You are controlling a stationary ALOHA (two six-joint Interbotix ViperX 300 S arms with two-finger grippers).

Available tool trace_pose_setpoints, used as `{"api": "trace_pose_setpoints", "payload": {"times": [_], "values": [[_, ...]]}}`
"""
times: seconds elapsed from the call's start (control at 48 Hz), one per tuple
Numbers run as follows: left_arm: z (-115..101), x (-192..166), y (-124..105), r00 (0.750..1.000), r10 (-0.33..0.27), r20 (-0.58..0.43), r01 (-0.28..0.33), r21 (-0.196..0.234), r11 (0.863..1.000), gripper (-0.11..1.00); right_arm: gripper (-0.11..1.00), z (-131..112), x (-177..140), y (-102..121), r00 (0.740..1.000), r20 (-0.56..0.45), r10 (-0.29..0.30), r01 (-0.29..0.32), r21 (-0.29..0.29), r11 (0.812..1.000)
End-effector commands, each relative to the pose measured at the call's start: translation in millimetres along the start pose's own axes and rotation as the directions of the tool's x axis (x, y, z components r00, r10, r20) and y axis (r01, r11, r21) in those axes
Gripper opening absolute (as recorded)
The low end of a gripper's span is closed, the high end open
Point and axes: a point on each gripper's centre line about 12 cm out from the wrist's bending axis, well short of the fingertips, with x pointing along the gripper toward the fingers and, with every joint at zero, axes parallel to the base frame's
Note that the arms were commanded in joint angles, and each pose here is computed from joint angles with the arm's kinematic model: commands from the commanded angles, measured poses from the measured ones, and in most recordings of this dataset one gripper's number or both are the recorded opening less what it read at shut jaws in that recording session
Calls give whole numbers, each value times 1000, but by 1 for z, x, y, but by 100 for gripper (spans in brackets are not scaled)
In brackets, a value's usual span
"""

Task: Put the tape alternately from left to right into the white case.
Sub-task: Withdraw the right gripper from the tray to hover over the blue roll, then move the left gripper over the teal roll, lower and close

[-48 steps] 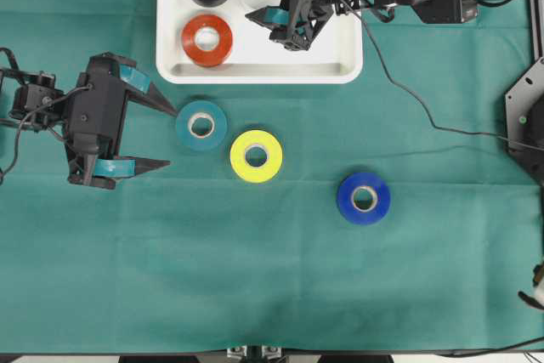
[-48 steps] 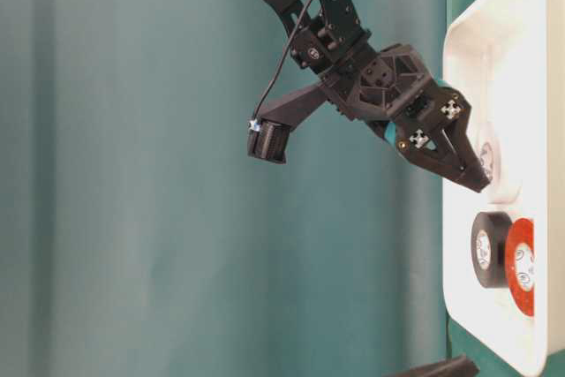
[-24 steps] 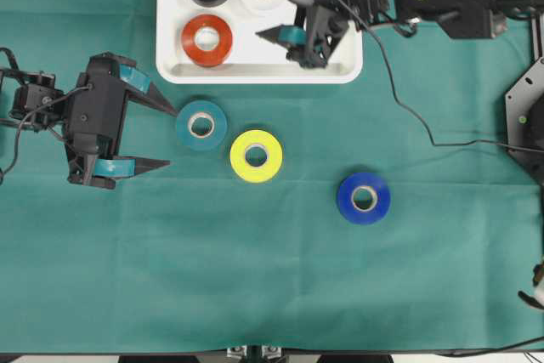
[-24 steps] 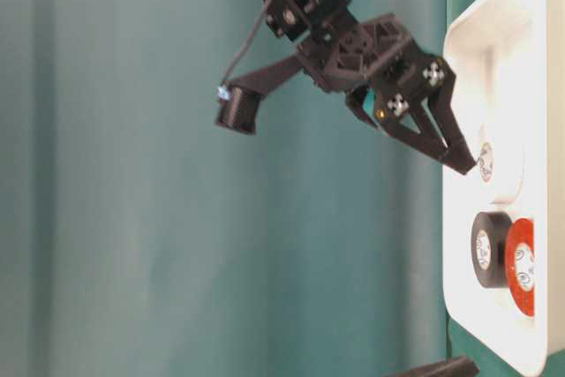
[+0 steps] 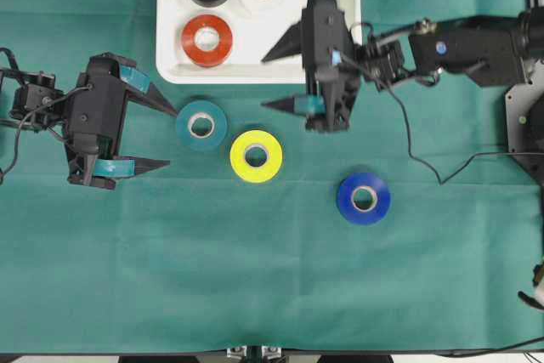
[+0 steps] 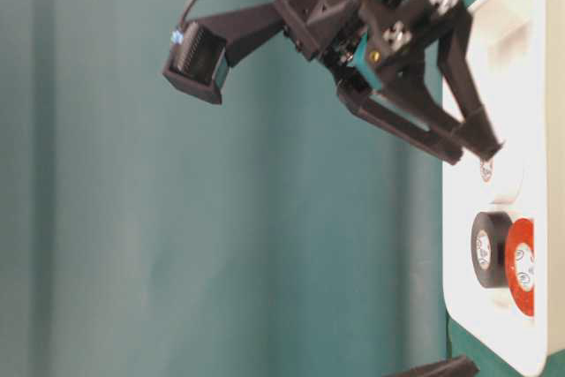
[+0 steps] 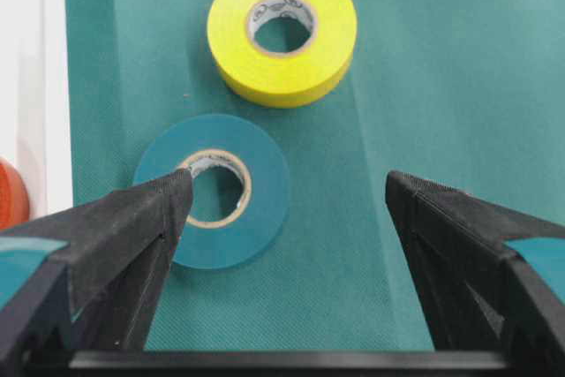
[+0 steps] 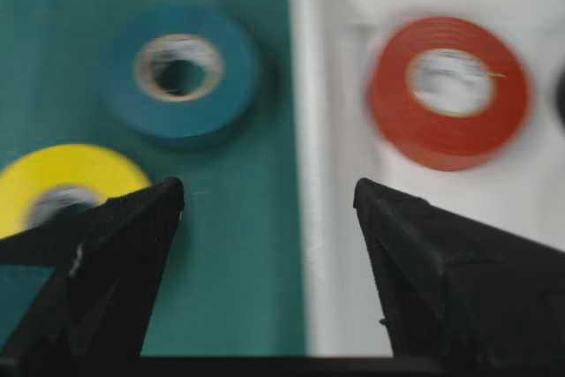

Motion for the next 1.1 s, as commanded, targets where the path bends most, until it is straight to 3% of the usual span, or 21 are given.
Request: {"api": "trace_pose_setpoints", "payload": {"times": [0.0,0.458,1.083], "values": [[8,-2,0,1000,-1,26,1,-1,1000,68,81,8,-6,14,999,30,33,-33,-19,999],[7,-1,0,1000,-1,26,1,-1,1000,68,81,-5,-12,46,994,1,105,-105,-60,993],[2,12,-2,1000,-6,-20,6,-7,1000,68,81,-14,-17,54,993,-19,120,-121,-72,990]]}}
